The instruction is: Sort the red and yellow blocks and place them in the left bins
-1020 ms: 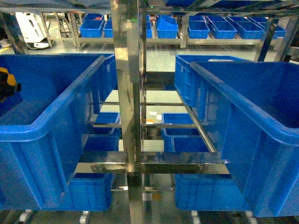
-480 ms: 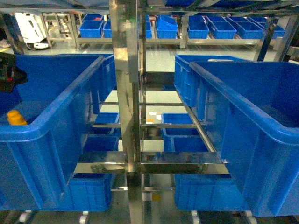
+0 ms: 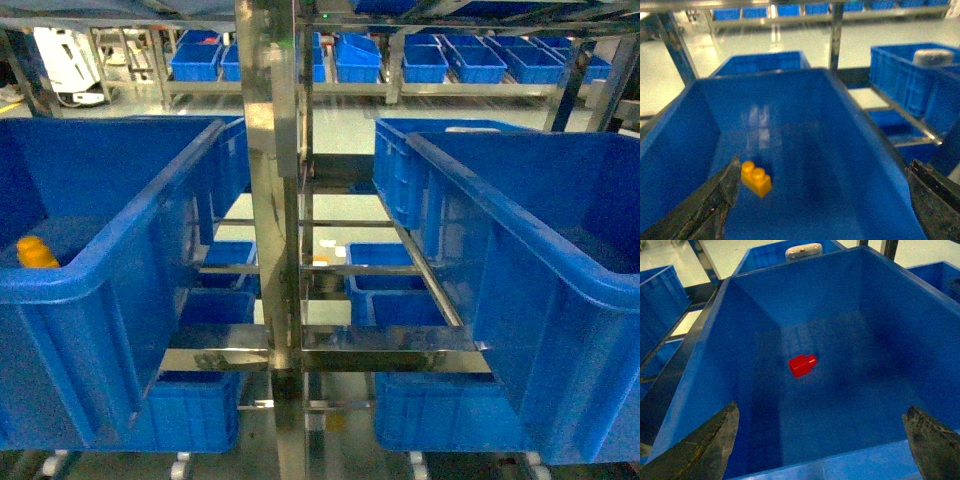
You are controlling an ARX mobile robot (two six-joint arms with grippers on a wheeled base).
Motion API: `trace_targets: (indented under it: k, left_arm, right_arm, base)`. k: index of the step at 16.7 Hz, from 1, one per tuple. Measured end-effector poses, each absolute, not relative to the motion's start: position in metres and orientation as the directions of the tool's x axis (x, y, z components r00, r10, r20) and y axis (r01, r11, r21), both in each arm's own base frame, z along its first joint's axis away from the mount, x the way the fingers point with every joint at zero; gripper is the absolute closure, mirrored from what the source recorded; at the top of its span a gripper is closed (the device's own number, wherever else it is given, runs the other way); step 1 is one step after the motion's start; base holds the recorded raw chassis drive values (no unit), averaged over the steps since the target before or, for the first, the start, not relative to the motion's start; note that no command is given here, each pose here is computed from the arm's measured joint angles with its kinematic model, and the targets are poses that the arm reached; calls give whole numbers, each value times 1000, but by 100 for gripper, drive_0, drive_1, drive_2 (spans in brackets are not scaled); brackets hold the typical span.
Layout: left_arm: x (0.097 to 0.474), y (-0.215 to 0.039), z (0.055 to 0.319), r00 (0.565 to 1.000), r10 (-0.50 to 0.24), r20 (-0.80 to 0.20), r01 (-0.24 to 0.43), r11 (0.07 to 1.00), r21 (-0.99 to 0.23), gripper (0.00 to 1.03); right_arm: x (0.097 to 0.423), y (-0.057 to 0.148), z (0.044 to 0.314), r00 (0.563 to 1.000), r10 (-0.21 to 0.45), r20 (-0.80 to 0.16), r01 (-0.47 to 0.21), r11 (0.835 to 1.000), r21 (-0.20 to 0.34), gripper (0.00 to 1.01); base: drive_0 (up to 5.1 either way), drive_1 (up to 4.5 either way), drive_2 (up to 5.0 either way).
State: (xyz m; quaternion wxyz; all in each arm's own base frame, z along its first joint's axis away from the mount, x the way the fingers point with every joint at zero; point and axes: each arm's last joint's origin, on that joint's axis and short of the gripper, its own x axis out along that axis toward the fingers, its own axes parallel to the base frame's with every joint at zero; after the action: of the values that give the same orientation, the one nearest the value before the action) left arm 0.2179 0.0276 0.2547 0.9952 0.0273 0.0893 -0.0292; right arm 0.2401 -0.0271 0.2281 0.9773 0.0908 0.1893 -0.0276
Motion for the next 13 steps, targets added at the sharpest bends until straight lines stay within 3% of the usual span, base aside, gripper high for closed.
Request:
trace_targets:
  k: [2,4,5,6,7,10,11,13]
  left_arm:
    - [195,8,284,996,-88,2,88,995,43,5]
    - [198,1,290,996,-87,34,85,995,46,5]
    - [200,2,286,996,-84,10,83,996,43,5]
    - [201,2,284,998,-66,1,66,997,41,6]
    - [197,1,283,1000,-23,14,23,999,27,14]
    - [172,0,238,1000,-2,-8,2,1000,7,57]
    - [167,0,230,1000,-1,-13,1,1000,7,66]
    - [164,0,227,1000,-1,-11,1,1000,6,72]
  right_arm:
    - [237,-23,239,950,-1,-312,58,983,173,3]
    - [235,-21,241,954,7,-300,47,984,173,3]
    - [236,-22,240,970,3,-242,38,986,161,6]
    - [228,-20,230,995,-13,-97,21,996,84,20]
    - [218,-16,221,998,0,-58,3,998,55,29]
    - [186,-1,205,1000,-3,5,3,1000,13,73]
    - [181,1,199,1000,15,-6,-15,1000,8,82]
    - [177,1,196,1000,14,-15,-14,1000,7,90]
  base:
    - [0,0,0]
    - [0,0,0]
    - [0,0,0]
    - [0,0,0]
    - [0,0,0]
    - [0,0,0]
    - [0,0,0]
    - [0,0,0]
